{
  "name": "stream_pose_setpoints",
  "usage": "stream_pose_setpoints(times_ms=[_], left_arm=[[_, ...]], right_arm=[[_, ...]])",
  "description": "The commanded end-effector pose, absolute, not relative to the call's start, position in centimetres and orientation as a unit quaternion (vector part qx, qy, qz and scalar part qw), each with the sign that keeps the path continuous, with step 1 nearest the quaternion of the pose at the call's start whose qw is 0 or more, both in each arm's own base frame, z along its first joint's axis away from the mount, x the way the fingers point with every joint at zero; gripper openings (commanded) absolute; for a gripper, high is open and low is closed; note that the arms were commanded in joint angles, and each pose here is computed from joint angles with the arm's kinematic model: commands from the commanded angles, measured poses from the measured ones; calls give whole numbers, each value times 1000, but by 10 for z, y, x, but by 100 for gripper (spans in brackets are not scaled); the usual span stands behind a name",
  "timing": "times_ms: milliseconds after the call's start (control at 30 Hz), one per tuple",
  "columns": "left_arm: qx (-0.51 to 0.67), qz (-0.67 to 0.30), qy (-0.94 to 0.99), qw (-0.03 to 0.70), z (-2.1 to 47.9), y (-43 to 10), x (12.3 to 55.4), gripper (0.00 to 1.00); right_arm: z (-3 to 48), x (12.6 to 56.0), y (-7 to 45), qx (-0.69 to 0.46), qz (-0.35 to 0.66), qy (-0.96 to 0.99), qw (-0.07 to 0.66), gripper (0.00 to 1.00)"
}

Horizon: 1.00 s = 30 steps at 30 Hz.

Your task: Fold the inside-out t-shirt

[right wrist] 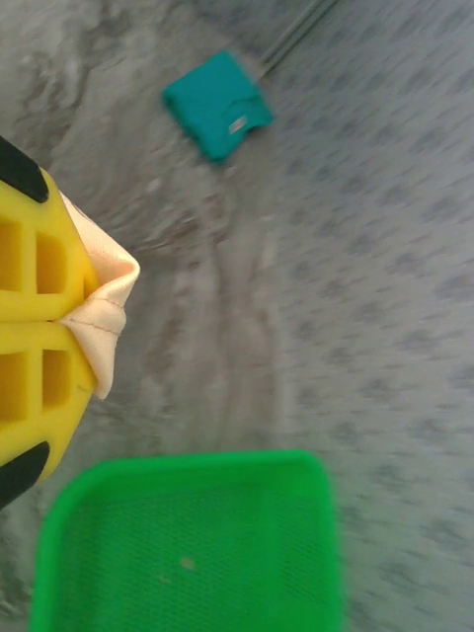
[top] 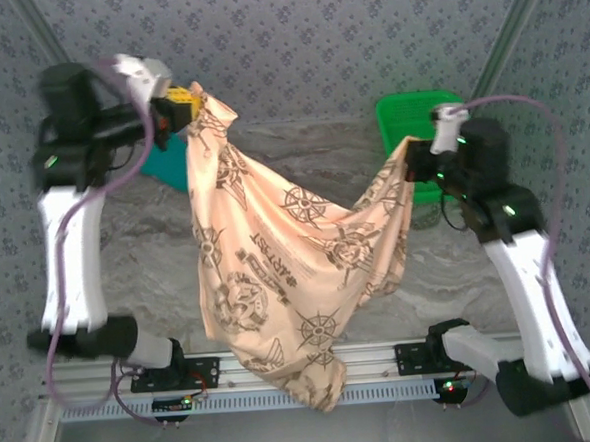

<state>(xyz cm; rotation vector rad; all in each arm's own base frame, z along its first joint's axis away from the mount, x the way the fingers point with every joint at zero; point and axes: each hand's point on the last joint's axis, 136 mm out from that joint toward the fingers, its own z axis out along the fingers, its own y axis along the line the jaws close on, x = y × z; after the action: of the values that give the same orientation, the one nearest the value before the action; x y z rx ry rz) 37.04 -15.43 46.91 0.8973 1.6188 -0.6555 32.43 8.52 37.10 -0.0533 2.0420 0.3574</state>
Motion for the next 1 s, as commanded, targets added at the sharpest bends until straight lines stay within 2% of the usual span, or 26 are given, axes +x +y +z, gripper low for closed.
stream_pose_setpoints(times_ms=[0,33,67,100,133,233,333,400,467,600,700,833,967], left_arm=[[340,-313,773,434,338,-143,447,0],[336,-315,786,412,309,-142,465,5],[316,-317,807,386,277,-139,485,28],[298,-320,824,360,253,-137,502,43],[287,-322,834,343,235,-135,513,45],[224,-297,875,311,199,-116,545,47],[196,-270,889,314,206,-109,545,48],[156,-247,900,324,220,-100,535,48],[108,-238,908,328,232,-95,515,48],[31,-219,922,318,228,-114,442,48],[-5,-204,940,273,189,-137,377,48],[-80,-178,966,170,114,-130,299,48],[-124,-116,977,133,69,-98,254,50]], right_arm=[[305,368,97,-13,150,880,452,1],[287,381,98,-11,143,889,435,6],[267,395,98,-15,137,899,417,24],[250,406,98,-6,140,908,396,34],[239,413,99,0,153,914,377,35],[212,419,101,29,182,927,327,49],[186,395,97,36,172,943,283,52],[165,364,93,41,164,956,240,53],[142,330,89,56,161,964,203,54],[107,265,96,89,176,971,135,55],[81,228,116,98,185,974,90,57],[55,219,134,81,201,973,85,58],[34,222,139,66,206,973,79,54]])
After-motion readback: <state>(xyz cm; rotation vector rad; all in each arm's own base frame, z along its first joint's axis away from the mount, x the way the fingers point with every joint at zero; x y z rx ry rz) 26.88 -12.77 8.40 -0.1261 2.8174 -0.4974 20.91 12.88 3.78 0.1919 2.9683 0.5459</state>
